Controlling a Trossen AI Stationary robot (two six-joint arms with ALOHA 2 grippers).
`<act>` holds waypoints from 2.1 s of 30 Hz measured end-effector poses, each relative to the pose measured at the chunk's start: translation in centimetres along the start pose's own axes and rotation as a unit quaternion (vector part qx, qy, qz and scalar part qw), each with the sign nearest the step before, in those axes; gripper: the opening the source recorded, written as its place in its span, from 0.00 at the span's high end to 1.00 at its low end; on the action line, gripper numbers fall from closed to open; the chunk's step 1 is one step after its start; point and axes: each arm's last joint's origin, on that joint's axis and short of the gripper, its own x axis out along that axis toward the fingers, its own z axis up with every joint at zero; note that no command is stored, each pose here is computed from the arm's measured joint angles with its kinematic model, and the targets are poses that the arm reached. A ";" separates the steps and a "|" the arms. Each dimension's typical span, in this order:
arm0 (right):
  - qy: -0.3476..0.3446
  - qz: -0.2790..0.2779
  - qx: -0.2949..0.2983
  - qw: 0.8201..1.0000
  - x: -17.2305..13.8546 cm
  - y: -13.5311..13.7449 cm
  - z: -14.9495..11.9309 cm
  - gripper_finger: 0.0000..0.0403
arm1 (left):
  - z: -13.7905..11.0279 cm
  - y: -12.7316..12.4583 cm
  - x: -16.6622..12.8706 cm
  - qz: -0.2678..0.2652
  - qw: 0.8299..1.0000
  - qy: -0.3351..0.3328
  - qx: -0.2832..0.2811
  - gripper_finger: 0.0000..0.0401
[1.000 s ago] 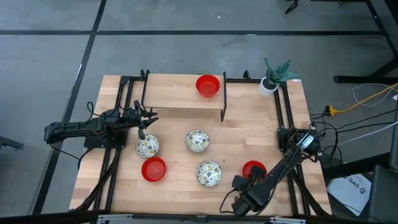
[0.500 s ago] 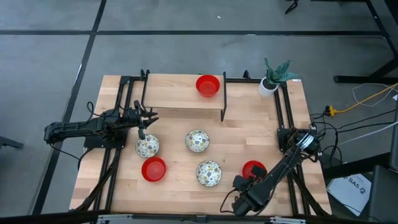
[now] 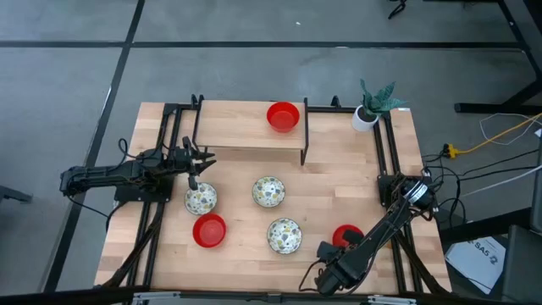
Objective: Pick & Place Mini bowls
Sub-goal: Stack the right red bowl on the red bowl on the shelf
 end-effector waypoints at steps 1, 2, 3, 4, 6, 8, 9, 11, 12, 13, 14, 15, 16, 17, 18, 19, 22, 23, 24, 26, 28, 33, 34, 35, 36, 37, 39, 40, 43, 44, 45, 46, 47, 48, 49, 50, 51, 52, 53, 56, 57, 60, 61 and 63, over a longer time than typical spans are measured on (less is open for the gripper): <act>0.000 0.002 0.000 1.000 -0.1 0.0 0.0 0.98 | 0.0 0.0 0.0 0.000 1.000 0.000 0.000 0.76; -0.001 0.004 0.000 1.000 -0.2 0.1 0.0 0.97 | 0.0 0.0 0.0 0.000 1.000 0.000 0.000 0.76; 0.000 0.005 0.000 1.000 -0.3 0.1 0.0 0.97 | 0.0 0.0 0.0 0.000 1.000 0.000 0.000 0.76; 0.000 0.005 0.000 1.000 -0.4 0.1 0.0 0.96 | 0.0 0.0 0.0 0.000 1.000 0.000 0.000 0.76; -0.001 0.008 -0.002 1.000 -0.7 0.2 0.0 0.97 | 0.0 0.0 0.0 0.000 1.000 0.000 0.000 0.76; -0.003 0.012 -0.003 1.000 -0.9 0.3 0.1 0.98 | 0.0 0.0 0.0 0.000 1.000 0.000 0.000 0.76; -0.004 0.015 -0.005 1.000 -1.1 0.4 0.1 0.99 | 0.0 0.0 0.0 0.000 1.000 0.000 0.000 0.76; -0.008 0.021 -0.005 1.000 -1.4 0.6 0.1 0.98 | 0.0 0.0 0.0 0.000 1.000 0.000 0.000 0.76; -0.011 0.023 -0.005 1.000 -1.6 0.6 0.2 0.98 | 0.0 0.0 0.0 0.000 1.000 0.000 0.000 0.76; -0.015 0.024 -0.006 1.000 -1.7 0.7 0.2 0.98 | 0.0 0.0 0.0 0.000 1.000 0.000 0.000 0.76; -0.017 0.025 -0.007 1.000 -2.0 0.7 0.2 0.98 | 0.0 0.0 0.0 0.000 1.000 0.000 0.000 0.76; -0.021 0.028 -0.007 0.999 -2.2 0.8 0.2 0.98 | 0.0 0.0 0.0 0.000 1.000 0.000 0.000 0.76; -0.024 0.032 -0.008 0.999 -2.5 0.9 0.3 0.98 | 0.0 0.0 0.0 0.000 1.000 0.000 0.000 0.76; -0.028 0.035 -0.009 0.999 -2.7 1.0 0.3 0.98 | 0.0 0.0 0.0 0.000 1.000 0.000 0.000 0.76; -0.031 0.037 -0.011 0.999 -3.0 1.0 0.3 0.99 | 0.0 0.0 0.0 0.000 1.000 0.000 0.000 0.76; -0.036 0.040 -0.016 0.998 -3.3 1.1 0.3 0.99 | 0.0 0.0 0.0 0.000 1.000 0.000 0.000 0.76; -0.050 0.052 -0.029 0.997 -4.3 1.4 0.4 0.99 | 0.0 0.0 0.0 0.000 1.000 0.000 0.000 0.76; -0.051 0.052 -0.032 0.997 -4.6 1.4 0.4 0.99 | 0.0 0.0 0.0 0.000 1.000 0.000 0.000 0.76; -0.052 0.052 -0.034 0.997 -4.9 1.4 0.4 0.98 | 0.0 0.0 0.0 0.000 1.000 0.000 0.000 0.76; -0.056 0.052 -0.034 0.996 -5.5 1.4 0.3 0.98 | 0.0 0.0 0.0 0.000 1.000 0.000 0.000 0.76; -0.063 0.051 -0.034 0.996 -6.3 1.4 0.3 0.98 | 0.0 0.0 0.0 0.000 1.000 0.000 0.000 0.76; -0.081 0.047 -0.033 0.995 -8.3 1.1 0.3 0.98 | 0.0 0.0 0.0 0.000 1.000 0.000 0.000 0.76; -0.085 0.047 -0.034 0.995 -8.7 1.1 0.3 0.98 | 0.0 0.0 0.0 0.000 1.000 0.000 0.000 0.76; -0.088 0.049 -0.034 0.994 -9.1 1.0 0.3 0.98 | 0.0 0.0 0.0 0.000 1.000 0.000 0.000 0.76; -0.091 0.054 -0.036 0.994 -9.5 1.0 0.2 0.98 | 0.0 0.0 0.0 0.000 1.000 0.000 0.000 0.76; -0.093 0.058 -0.038 0.993 -9.8 1.0 0.2 0.98 | 0.0 0.0 0.0 0.000 1.000 0.000 0.000 0.76; -0.095 0.062 -0.043 0.993 -10.5 1.0 0.2 0.98 | 0.0 0.0 0.0 0.000 1.000 0.000 0.000 0.76; -0.097 0.066 -0.044 0.992 -10.9 0.9 0.1 0.98 | 0.0 0.0 0.0 0.000 1.000 0.000 0.000 0.76; -0.100 0.074 -0.048 0.991 -11.9 0.8 0.1 0.98 | 0.0 0.0 0.0 0.000 1.000 0.000 0.000 0.76; -0.102 0.077 -0.052 0.990 -12.3 0.8 0.1 0.98 | 0.0 0.0 0.0 0.000 1.000 0.000 0.000 0.76; -0.104 0.080 -0.055 0.990 -12.6 0.7 0.1 0.98 | 0.0 0.0 0.0 0.000 1.000 0.000 0.000 0.76; -0.105 0.082 -0.056 0.990 -13.0 0.6 0.0 0.98 | 0.0 0.0 0.0 0.000 1.000 0.000 0.000 0.76; -0.104 0.082 -0.056 0.990 -13.3 0.4 0.1 0.98 | 0.0 0.0 0.0 0.000 1.000 0.000 0.000 0.76; -0.104 0.081 -0.055 0.990 -13.6 0.3 0.1 0.98 | 0.0 0.0 0.0 0.000 1.000 0.000 0.000 0.76; -0.106 0.085 -0.054 0.989 -14.0 0.2 0.1 0.98 | 0.0 0.0 0.0 0.000 1.000 0.000 0.000 0.76; -0.107 0.088 -0.053 0.989 -14.4 0.1 0.2 0.98 | 0.0 0.0 0.0 0.000 1.000 0.000 0.000 0.76; -0.107 0.089 -0.052 0.989 -14.8 -0.2 0.2 0.98 | 0.0 0.0 0.0 0.000 1.000 0.000 0.000 0.76; -0.107 0.087 -0.051 0.989 -15.1 -0.4 0.2 0.98 | 0.0 0.0 0.0 0.000 1.000 0.000 0.000 0.76; -0.108 0.089 -0.051 0.989 -15.5 -0.5 0.3 0.98 | 0.0 0.0 0.0 0.000 1.000 0.000 0.000 0.76; -0.122 0.106 -0.059 0.985 -16.6 -0.8 0.6 0.98 | 0.0 0.0 0.0 0.000 1.000 0.000 0.000 0.76; -0.129 0.111 -0.064 0.983 -17.0 -0.9 0.7 0.98 | 0.0 0.0 0.0 0.000 1.000 0.000 0.000 0.76; -0.146 0.123 -0.071 0.979 -17.9 -1.2 1.1 0.98 | 0.0 0.0 0.0 0.000 1.000 0.000 0.000 0.76; -0.151 0.125 -0.076 0.978 -18.2 -1.4 1.2 0.98 | 0.0 0.0 0.0 0.000 1.000 0.000 0.000 0.76; -0.167 0.128 -0.088 0.974 -18.8 -1.6 1.5 0.98 | 0.0 0.0 0.0 0.000 1.000 0.000 0.000 0.76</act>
